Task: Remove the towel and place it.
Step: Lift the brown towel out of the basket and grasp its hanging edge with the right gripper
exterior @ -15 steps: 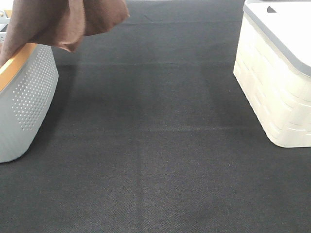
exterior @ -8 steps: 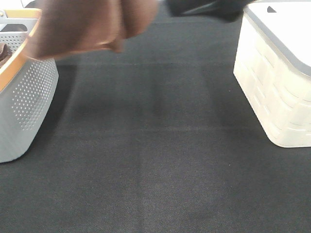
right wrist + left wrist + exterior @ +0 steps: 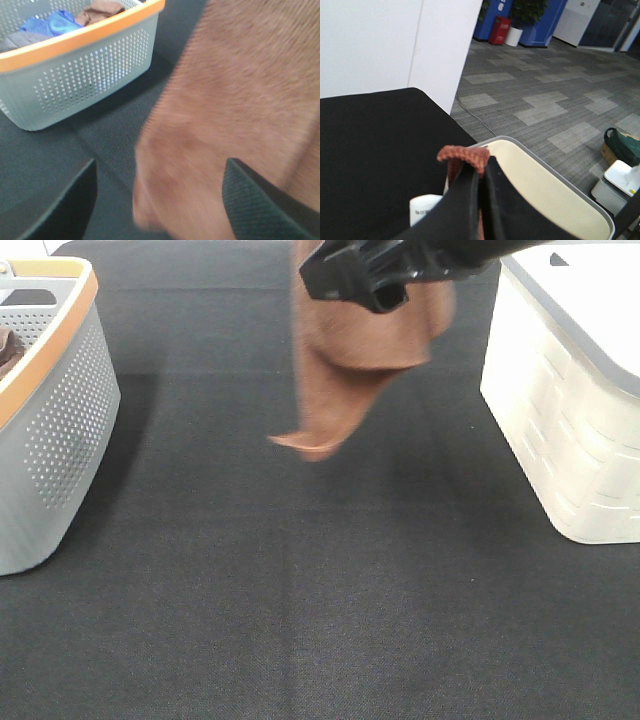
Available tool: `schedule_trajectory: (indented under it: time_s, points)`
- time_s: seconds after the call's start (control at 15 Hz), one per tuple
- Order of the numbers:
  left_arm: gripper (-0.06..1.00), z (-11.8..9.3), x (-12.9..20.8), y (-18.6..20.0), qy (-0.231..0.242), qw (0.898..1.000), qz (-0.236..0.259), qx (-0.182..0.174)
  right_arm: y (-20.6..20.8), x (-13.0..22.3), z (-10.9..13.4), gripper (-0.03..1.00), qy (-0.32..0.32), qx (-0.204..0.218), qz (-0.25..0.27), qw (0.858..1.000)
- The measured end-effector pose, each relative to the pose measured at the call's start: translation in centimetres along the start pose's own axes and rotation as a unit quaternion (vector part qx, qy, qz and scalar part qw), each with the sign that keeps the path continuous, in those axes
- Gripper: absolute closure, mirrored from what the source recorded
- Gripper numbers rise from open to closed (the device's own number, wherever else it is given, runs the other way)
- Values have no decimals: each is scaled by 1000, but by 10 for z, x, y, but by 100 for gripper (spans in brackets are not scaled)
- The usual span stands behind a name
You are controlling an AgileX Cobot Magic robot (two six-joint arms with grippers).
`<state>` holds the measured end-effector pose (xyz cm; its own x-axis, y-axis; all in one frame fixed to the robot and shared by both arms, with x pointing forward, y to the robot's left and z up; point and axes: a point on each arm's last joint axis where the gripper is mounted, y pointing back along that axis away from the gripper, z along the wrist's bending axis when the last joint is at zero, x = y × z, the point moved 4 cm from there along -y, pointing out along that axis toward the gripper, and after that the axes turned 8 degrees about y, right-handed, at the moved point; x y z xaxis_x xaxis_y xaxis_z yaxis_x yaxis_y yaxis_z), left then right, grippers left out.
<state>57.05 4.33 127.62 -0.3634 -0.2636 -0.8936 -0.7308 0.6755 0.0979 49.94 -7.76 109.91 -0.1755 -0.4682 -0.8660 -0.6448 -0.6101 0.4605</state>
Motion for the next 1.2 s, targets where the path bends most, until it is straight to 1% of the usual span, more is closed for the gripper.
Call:
schedule_trajectory:
  time_s: [0.2,0.33,0.47,0.6,0.67,0.73,1.0,1.2]
  points:
    - [94,-4,0,-2,-1,1000,-8,7,-10,8,0,29,-12,0,21,1000]
    - [94,-4,0,-2,-7,1000,-8,4,-13,10,1,29,-16,-2,26,1000]
    - [94,0,0,-2,-30,999,-10,-8,-8,8,4,29,-42,-13,25,999]
    - [94,3,4,-8,-31,999,-4,-12,-5,4,7,29,-86,-25,13,996]
    - [94,3,7,-11,-30,999,0,-12,-5,3,8,29,-97,-29,11,995]
    - [94,3,7,-11,-30,999,0,-12,-5,3,8,29,-97,-29,11,995]
    - [94,-8,15,-14,-31,999,9,1,-26,8,4,29,-103,-15,5,995]
    - [94,-11,19,-14,-38,999,21,0,-32,10,3,29,-101,-10,4,995]
